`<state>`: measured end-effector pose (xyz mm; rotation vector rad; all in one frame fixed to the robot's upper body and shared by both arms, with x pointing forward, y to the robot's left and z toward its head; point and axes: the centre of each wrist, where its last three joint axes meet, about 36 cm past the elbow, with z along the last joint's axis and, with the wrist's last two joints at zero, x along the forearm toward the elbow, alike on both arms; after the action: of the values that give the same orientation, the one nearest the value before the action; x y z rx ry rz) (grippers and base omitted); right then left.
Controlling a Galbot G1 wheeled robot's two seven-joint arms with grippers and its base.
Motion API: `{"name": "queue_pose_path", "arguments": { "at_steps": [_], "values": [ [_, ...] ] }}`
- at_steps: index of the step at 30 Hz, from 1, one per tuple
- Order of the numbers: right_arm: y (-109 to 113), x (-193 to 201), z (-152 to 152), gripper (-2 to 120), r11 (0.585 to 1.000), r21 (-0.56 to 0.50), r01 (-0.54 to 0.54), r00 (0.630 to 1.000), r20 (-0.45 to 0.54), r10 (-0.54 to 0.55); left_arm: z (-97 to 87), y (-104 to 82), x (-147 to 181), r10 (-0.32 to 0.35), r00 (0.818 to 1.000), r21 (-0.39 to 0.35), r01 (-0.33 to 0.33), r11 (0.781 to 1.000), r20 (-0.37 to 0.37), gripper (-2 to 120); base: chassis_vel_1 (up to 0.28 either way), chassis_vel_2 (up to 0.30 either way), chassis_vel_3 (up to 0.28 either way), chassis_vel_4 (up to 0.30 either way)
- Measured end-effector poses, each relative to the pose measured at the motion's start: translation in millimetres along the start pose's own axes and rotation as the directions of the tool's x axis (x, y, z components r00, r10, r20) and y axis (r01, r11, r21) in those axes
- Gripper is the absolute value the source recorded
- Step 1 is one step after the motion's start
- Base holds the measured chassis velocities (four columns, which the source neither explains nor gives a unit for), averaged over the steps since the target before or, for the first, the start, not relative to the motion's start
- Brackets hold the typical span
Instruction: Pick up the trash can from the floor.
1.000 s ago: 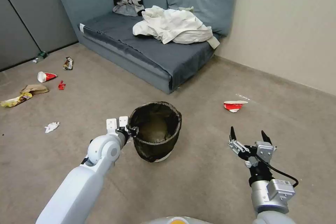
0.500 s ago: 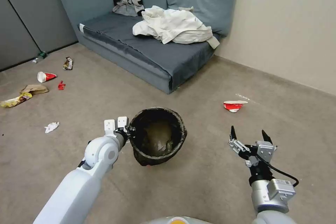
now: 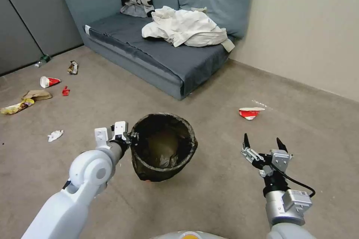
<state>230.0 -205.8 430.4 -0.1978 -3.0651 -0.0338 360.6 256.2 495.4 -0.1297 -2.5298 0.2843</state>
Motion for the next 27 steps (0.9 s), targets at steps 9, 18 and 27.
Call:
{"name": "queue_pose_path", "arguments": {
  "at_steps": [9,18,27],
  "values": [
    [0,-1,0,100,1.000,-0.001,0.000,1.000,0.008,0.000,-7.7,-14.7,34,0.019,0.998,0.017,-0.020,1.000,0.063,4,0.000,0.000,0.000,0.000],
    [0,-1,-1,100,1.000,-0.001,-0.002,1.000,0.014,0.002,-2.0,-20.9,48,0.022,0.996,0.009,-0.023,1.000,0.085,4,0.000,0.000,0.000,0.000],
    [0,0,-4,100,1.000,-0.001,-0.002,1.000,0.020,0.002,1.5,-20.5,51,0.019,0.993,-0.007,-0.019,1.000,0.114,4,0.000,0.000,0.000,0.000]
  ]
}}
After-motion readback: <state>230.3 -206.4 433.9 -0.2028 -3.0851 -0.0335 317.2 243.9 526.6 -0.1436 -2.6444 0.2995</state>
